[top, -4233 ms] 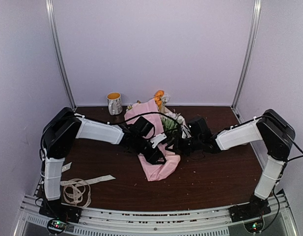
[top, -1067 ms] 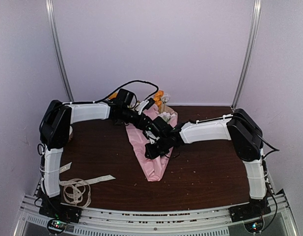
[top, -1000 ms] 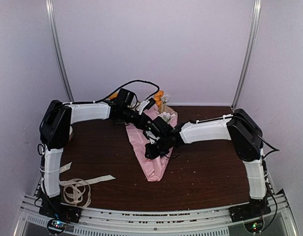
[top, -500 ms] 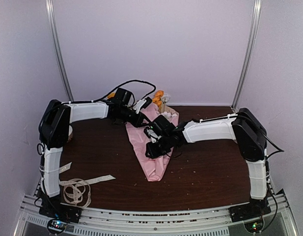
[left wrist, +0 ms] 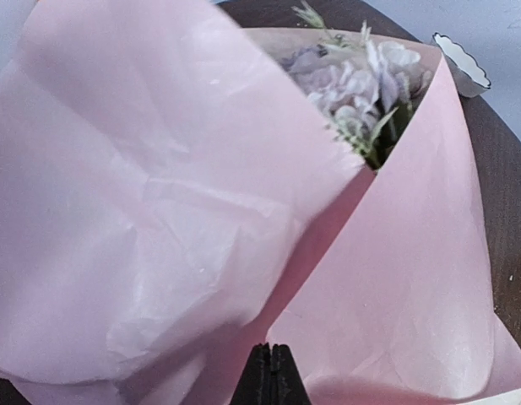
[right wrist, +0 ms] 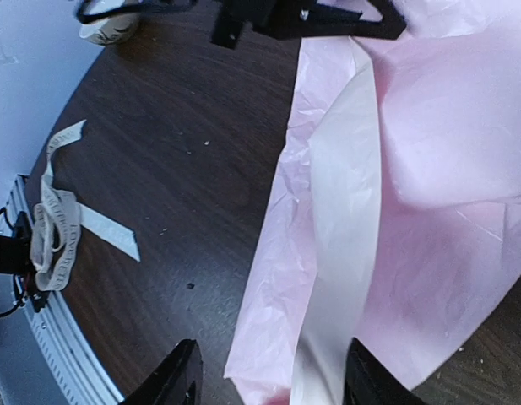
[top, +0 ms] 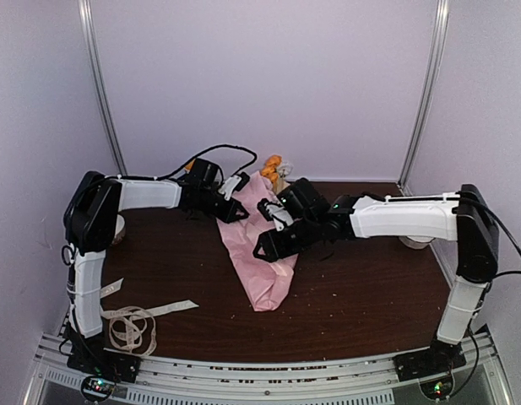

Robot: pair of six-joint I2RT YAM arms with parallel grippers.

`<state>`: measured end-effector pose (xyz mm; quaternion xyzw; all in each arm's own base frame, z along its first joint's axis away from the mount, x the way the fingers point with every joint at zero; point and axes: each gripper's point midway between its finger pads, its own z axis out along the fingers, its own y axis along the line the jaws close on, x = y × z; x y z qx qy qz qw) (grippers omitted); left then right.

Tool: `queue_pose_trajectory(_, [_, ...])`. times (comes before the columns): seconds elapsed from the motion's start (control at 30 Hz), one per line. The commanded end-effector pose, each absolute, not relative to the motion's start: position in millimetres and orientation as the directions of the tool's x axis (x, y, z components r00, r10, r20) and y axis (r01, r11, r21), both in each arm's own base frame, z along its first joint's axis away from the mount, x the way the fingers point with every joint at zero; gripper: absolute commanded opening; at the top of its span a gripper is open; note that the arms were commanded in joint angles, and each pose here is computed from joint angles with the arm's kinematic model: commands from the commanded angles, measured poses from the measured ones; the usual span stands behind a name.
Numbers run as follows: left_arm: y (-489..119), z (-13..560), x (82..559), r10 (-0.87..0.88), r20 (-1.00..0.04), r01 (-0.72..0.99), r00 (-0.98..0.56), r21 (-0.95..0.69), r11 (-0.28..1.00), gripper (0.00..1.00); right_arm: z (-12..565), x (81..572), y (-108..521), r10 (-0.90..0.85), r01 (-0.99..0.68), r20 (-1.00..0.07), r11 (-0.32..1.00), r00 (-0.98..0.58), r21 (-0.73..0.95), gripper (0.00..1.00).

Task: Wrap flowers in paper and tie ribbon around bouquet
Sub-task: Fold the two-thirds-folded wrapping paper at the center of the board.

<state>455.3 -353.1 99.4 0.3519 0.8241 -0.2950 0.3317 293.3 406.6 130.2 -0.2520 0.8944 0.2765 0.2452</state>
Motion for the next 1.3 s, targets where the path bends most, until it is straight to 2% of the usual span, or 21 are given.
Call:
queue_pose_trajectory(0.0, [-339.6,120.1,473.9,0.304,-0.813,0.755,-0.497,-0.232,0.613,0.0,156.2,275.8,388.6,-0.27,-0.584,-0.617,0.713,-0.739,0.387,0.55])
queue_pose_trajectory(0.3, [-335.8,110.0,475.8,0.291,-0.808,0.744,-0.512,-0.249,0.62,0.0,127.0,230.9,364.2,-0.275,-0.539,-0.581,0.768,-0.766,0.346,0.64])
queue_pose_trajectory(0.47, [-334.3,107.4,477.0,0.292,-0.805,0.743,-0.516,-0.25,0.621,0.0,107.6,229.0,367.3,-0.294,-0.52,-0.562,0.801,-0.773,0.296,0.64])
queue_pose_trajectory(0.53, [-332.9,107.0,478.2,0.292,-0.804,0.74,-0.517,-0.249,0.625,0.0,105.3,235.5,367.8,-0.294,-0.508,-0.573,0.823,-0.765,0.255,0.58])
queue_pose_trajectory(0.6, [-332.0,106.9,479.0,0.29,-0.803,0.737,-0.52,-0.25,0.628,0.0,105.5,241.8,368.1,-0.306,-0.503,-0.588,0.84,-0.749,0.203,0.48])
queue_pose_trajectory(0.67, [-330.4,106.6,481.0,0.287,-0.803,0.733,-0.523,-0.251,0.632,0.0,105.1,245.1,369.6,-0.337,-0.51,-0.599,0.848,-0.727,0.142,0.33])
queue_pose_trajectory(0.7, [-330.1,105.8,481.7,0.288,-0.801,0.732,-0.525,-0.252,0.633,0.0,103.4,246.2,369.2,-0.354,-0.511,-0.597,0.852,-0.72,0.111,0.2])
queue_pose_trajectory(0.73, [-329.0,105.1,483.2,0.289,-0.799,0.729,-0.528,-0.252,0.636,0.0,102.6,246.2,370.1,-0.376,-0.518,-0.595,0.852,-0.711,0.08,0.12])
queue_pose_trajectory(0.8, [-328.4,103.1,484.5,0.295,-0.794,0.728,-0.532,-0.251,0.638,0.0,107.8,245.4,373.5,-0.434,-0.538,-0.604,0.843,-0.668,-0.012,0.0])
queue_pose_trajectory(0.9, [-325.1,97.4,488.0,0.302,-0.786,0.718,-0.54,-0.243,0.653,0.0,116.6,232.1,383.9,-0.576,-0.59,-0.594,0.782,-0.562,-0.201,0.0])
queue_pose_trajectory(1.07, [-320.6,83.8,491.0,0.306,-0.764,0.698,-0.569,-0.252,0.67,0.0,96.1,203.5,412.8,-0.821,-0.701,-0.442,0.552,-0.362,-0.452,0.0])
queue_pose_trajectory(1.17, [-319.1,79.1,491.8,0.304,-0.757,0.691,-0.579,-0.257,0.676,0.0,79.3,189.4,427.8,-0.898,-0.735,-0.35,0.424,-0.266,-0.529,0.0])
queue_pose_trajectory(1.27, [-317.5,78.2,492.9,0.306,-0.753,0.688,-0.582,-0.255,0.679,0.0,68.3,189.0,432.2,-0.909,-0.749,-0.328,0.402,-0.258,-0.526,0.0])
